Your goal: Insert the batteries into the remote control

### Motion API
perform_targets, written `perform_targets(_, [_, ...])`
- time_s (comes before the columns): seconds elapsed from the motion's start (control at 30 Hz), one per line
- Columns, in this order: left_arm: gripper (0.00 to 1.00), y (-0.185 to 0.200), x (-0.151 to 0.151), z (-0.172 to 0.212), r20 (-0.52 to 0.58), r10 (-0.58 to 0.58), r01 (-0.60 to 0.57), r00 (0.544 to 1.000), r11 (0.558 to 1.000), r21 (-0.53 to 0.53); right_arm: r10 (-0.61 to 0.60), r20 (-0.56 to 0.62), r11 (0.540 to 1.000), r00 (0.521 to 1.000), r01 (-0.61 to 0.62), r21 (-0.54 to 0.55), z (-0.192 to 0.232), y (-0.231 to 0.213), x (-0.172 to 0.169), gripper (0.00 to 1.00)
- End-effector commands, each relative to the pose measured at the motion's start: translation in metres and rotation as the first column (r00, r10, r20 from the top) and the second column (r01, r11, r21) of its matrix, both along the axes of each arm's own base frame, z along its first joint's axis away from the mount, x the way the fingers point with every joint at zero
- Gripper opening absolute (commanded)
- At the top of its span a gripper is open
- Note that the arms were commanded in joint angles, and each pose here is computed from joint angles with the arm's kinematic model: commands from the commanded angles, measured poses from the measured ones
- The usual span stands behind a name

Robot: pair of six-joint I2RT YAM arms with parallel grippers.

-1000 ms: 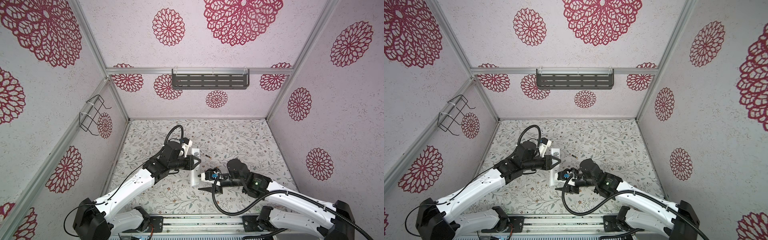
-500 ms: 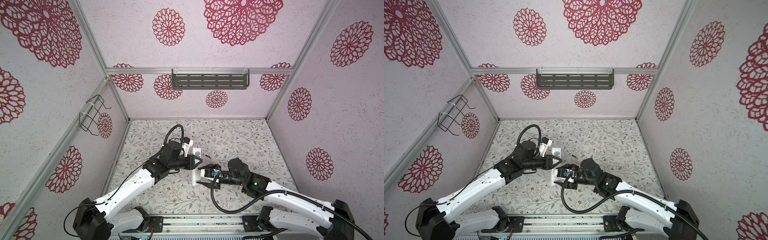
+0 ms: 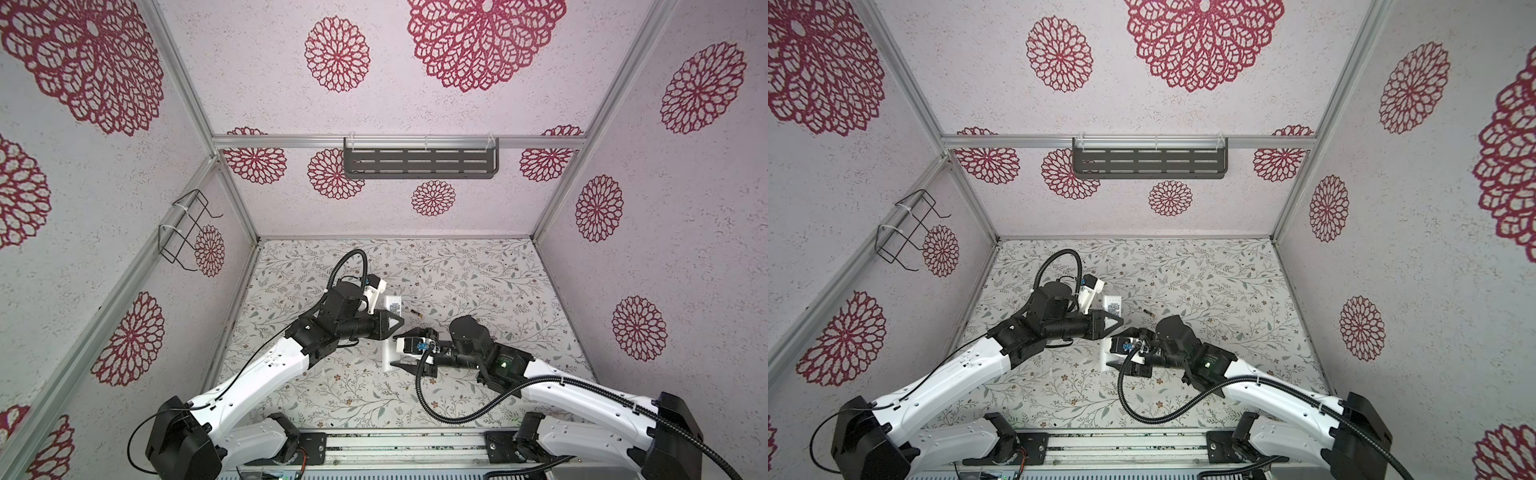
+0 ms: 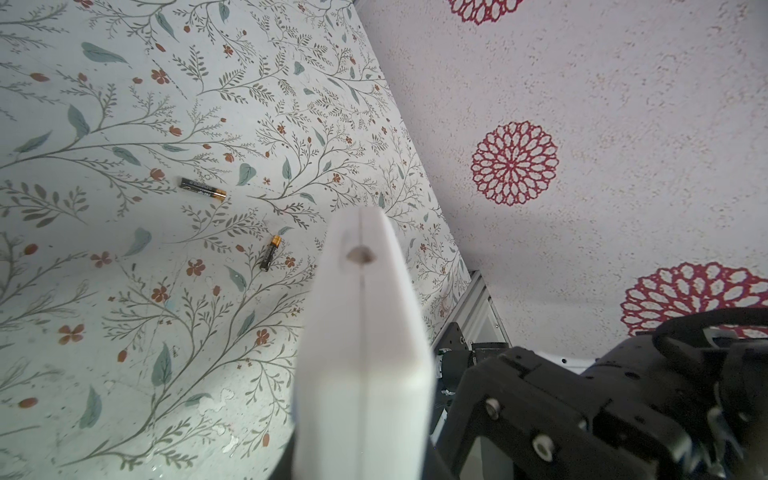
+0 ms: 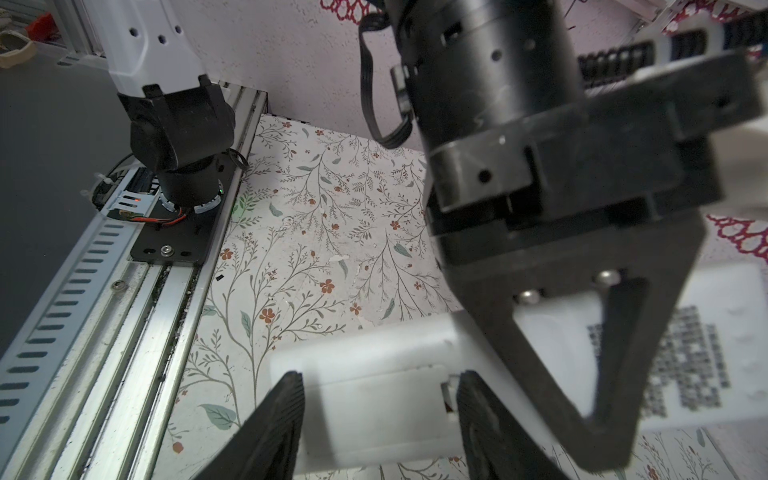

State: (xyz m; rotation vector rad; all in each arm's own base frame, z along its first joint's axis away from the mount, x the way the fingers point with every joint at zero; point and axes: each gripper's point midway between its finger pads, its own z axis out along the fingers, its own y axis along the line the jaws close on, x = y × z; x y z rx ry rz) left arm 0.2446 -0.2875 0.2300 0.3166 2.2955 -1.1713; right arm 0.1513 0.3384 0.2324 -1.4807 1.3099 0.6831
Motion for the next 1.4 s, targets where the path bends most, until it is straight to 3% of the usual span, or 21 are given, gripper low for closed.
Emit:
perform_targets(0.0, [0.02, -0.003, -0.002, 0.03, 0.076, -0.021, 0.027, 0.997, 0.997, -0.073, 0.02, -0.015, 1.0, 1.0, -0.02, -0.017, 0.0, 0.004, -0.002, 0.62])
perform_targets(0.2, [0.02, -0.001, -0.003, 0.034, 0.087, -0.02, 0.027, 0.996, 0.996, -0.082, 0.019, -0.046, 0.999, 0.999, -0.021, -0.025, -0.002, 0.004, -0.004, 0.73])
perform_targets(0.43, [0.02, -0.002, -0.004, 0.036, 0.094, -0.023, 0.031, 0.995, 0.996, -0.087, 0.021, -0.071, 0.999, 0.997, -0.023, -0.037, -0.006, 0.004, -0.005, 0.78])
perform_targets(0.73, [0.02, -0.002, -0.005, 0.039, 0.095, -0.026, 0.036, 0.995, 0.994, -0.105, 0.022, -0.082, 0.999, 0.996, -0.026, -0.038, -0.01, 0.003, -0.007, 0.9])
perform_targets(1.37, [0.02, 0.005, -0.001, 0.037, 0.113, 0.011, -0.001, 0.994, 0.996, -0.084, 0.169, -0.219, 0.977, 0.961, -0.193, -0.095, -0.028, 0.012, -0.042, 0.81])
